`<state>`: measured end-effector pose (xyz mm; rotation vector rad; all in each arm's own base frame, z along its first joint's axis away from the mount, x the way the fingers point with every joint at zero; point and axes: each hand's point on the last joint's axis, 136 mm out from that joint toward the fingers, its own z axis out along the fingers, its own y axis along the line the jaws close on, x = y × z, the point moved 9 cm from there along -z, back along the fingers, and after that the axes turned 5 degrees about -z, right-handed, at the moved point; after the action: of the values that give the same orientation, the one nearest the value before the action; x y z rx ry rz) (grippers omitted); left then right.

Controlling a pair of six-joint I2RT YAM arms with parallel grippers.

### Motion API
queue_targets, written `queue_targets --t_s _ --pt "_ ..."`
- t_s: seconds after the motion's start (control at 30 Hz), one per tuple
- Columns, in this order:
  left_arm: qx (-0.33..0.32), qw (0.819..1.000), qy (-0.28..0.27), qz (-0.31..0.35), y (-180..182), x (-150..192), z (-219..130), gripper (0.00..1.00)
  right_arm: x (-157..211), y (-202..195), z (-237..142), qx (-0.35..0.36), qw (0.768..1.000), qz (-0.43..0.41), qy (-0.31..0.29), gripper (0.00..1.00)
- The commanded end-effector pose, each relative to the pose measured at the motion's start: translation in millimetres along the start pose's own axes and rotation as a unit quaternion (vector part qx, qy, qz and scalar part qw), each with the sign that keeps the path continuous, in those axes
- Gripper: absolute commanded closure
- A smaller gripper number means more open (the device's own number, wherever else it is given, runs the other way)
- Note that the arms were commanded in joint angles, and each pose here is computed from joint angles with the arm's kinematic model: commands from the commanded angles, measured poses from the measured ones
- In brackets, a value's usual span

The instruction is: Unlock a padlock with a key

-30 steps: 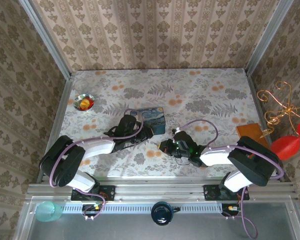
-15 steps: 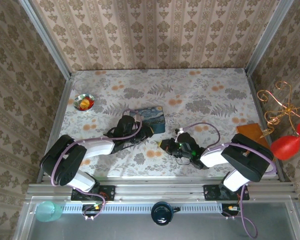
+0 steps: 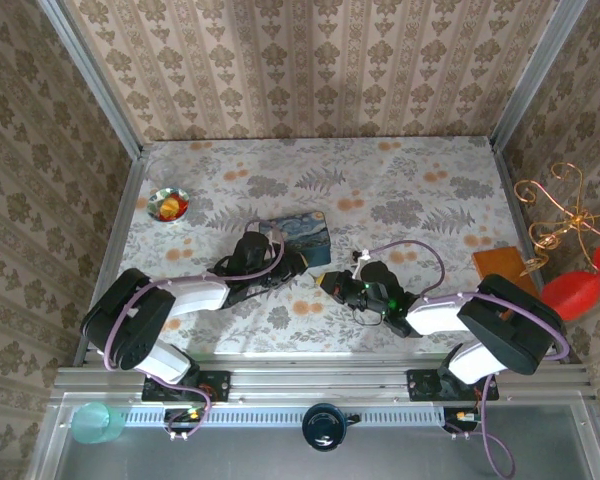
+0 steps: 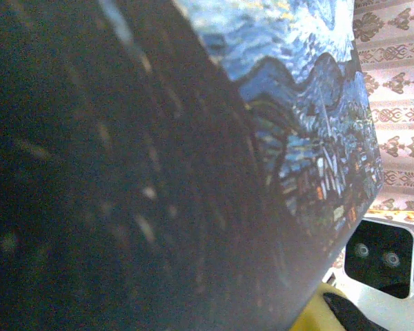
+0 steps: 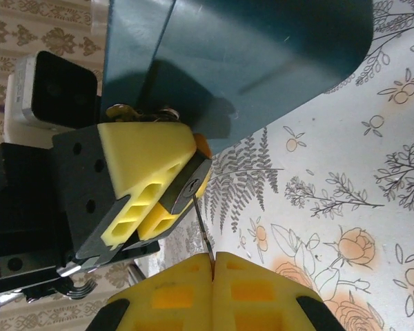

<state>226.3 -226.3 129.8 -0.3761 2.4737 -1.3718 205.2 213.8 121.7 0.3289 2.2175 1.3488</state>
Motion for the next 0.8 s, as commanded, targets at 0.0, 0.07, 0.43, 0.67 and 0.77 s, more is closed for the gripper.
queue_targets --t_s 0.0,0.07,0.43,0.67,0.77 --pt "0.036 0.999 0.010 -0.004 -9 2 -1 0.93 -4 11 1 -0.013 1.000 -0.014 0.007 1.00" --pt "0.043 0.999 0.012 -0.008 -10 3 -1 0.93 -5 12 1 -0.016 1.000 -0.015 0.010 1.00" --pt "0.069 0.997 0.023 -0.011 -13 5 -3 0.94 -11 14 1 -0.033 0.999 -0.007 0.015 1.00" --pt "0.081 0.997 0.019 -0.010 -15 7 -6 0.94 -15 17 -1 -0.050 0.999 0.002 0.012 1.00" --pt "0.088 0.996 0.019 -0.013 -16 6 -6 0.94 -16 18 -1 -0.054 0.998 0.004 0.011 1.00"
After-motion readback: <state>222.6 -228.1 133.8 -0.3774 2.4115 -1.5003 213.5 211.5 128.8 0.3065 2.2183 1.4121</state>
